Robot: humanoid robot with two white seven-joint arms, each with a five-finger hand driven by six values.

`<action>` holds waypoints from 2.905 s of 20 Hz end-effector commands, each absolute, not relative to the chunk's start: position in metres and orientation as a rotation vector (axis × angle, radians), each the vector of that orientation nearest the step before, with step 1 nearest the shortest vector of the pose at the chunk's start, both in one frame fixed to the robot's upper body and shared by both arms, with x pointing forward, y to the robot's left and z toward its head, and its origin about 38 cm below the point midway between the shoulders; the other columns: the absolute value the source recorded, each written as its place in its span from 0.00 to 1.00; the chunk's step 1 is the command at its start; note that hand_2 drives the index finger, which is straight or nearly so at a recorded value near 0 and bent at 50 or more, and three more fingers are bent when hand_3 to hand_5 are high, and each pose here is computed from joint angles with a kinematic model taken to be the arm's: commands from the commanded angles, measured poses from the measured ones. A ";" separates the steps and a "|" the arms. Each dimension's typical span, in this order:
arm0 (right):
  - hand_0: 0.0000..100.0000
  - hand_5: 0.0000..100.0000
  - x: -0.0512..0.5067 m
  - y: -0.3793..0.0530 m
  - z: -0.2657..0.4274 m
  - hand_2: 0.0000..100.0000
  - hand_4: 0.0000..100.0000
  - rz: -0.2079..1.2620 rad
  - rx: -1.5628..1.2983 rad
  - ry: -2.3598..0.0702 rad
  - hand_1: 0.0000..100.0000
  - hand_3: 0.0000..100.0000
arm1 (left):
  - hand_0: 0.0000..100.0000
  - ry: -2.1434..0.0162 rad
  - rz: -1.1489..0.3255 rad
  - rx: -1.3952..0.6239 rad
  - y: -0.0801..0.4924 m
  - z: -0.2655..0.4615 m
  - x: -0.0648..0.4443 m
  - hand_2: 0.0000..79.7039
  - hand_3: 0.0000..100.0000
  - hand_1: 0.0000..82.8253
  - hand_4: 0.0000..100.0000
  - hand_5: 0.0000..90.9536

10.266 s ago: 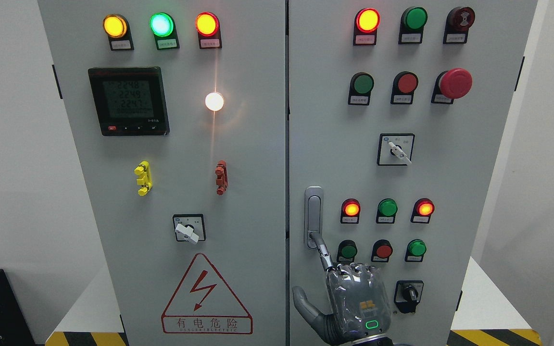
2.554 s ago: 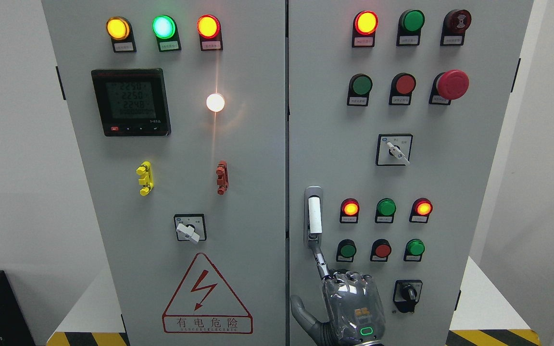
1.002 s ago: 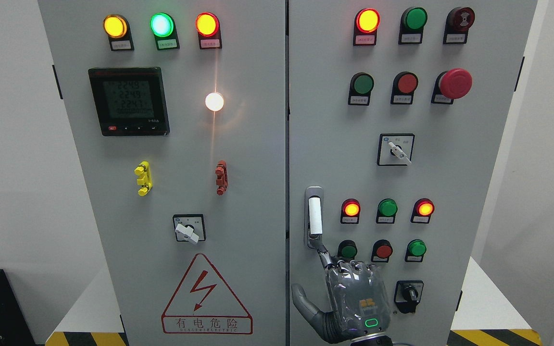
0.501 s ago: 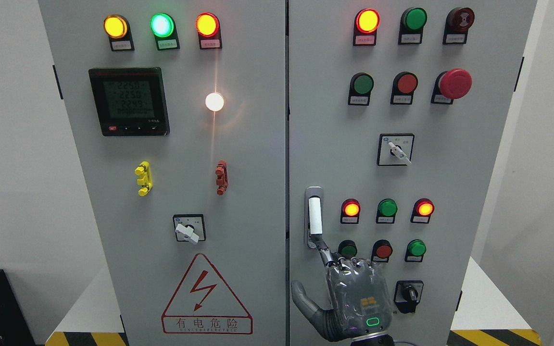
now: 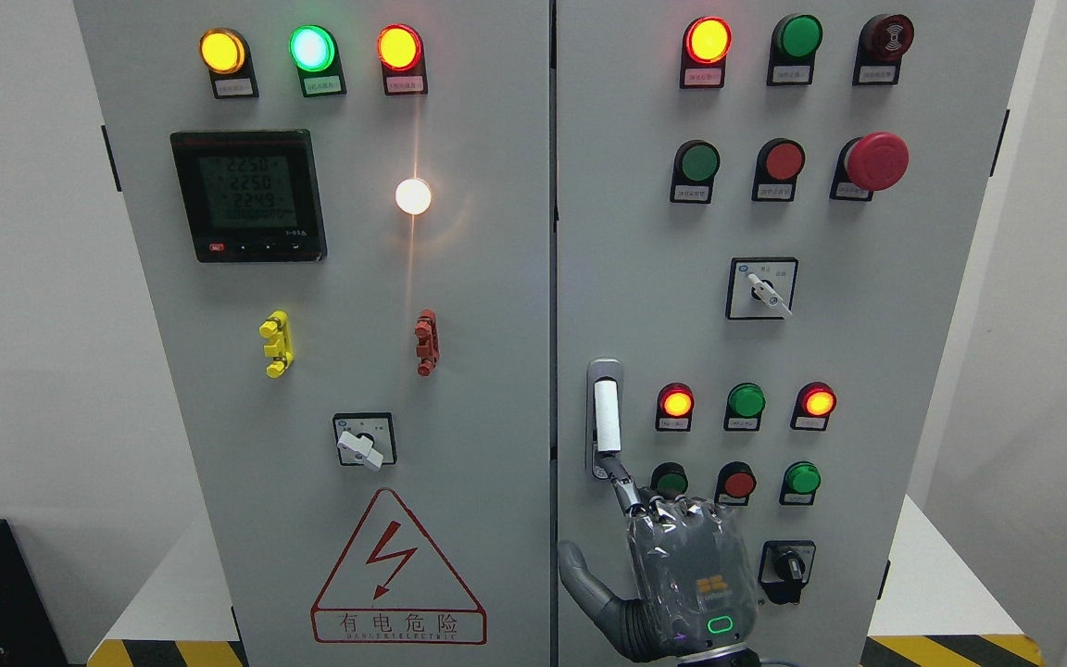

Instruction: Release door handle

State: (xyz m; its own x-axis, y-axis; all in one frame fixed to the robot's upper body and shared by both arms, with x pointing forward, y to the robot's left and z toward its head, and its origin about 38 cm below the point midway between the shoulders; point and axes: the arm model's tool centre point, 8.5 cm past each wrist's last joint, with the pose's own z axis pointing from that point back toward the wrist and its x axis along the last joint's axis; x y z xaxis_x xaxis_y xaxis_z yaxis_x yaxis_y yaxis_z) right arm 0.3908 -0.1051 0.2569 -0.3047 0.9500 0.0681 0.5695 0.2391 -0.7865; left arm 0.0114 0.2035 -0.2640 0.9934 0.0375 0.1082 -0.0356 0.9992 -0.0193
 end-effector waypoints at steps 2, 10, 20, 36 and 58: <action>0.42 1.00 0.376 -0.108 0.273 0.59 0.96 0.854 -1.398 -2.012 0.31 0.99 | 0.12 -0.106 0.033 -0.013 0.205 -0.263 0.018 0.00 0.00 0.67 0.00 0.00; 0.43 1.00 0.368 -0.111 0.286 0.88 0.99 0.825 -1.355 -2.033 0.26 1.00 | 0.12 -0.106 0.035 -0.013 0.205 -0.263 0.018 0.00 0.00 0.67 0.00 0.00; 0.34 1.00 0.372 -0.109 0.290 0.98 1.00 0.882 -1.301 -1.935 0.23 1.00 | 0.12 -0.106 0.033 -0.013 0.205 -0.263 0.018 0.00 0.00 0.67 0.00 0.00; 0.32 1.00 0.408 -0.102 0.306 0.98 1.00 0.873 -1.337 -1.853 0.21 1.00 | 0.12 -0.106 0.033 -0.013 0.205 -0.263 0.018 0.00 0.00 0.67 0.00 0.00; 0.28 1.00 0.426 -0.107 0.317 0.97 1.00 0.841 -1.370 -1.823 0.26 1.00 | 0.12 -0.106 0.033 -0.013 0.205 -0.263 0.018 0.00 0.00 0.67 0.00 0.00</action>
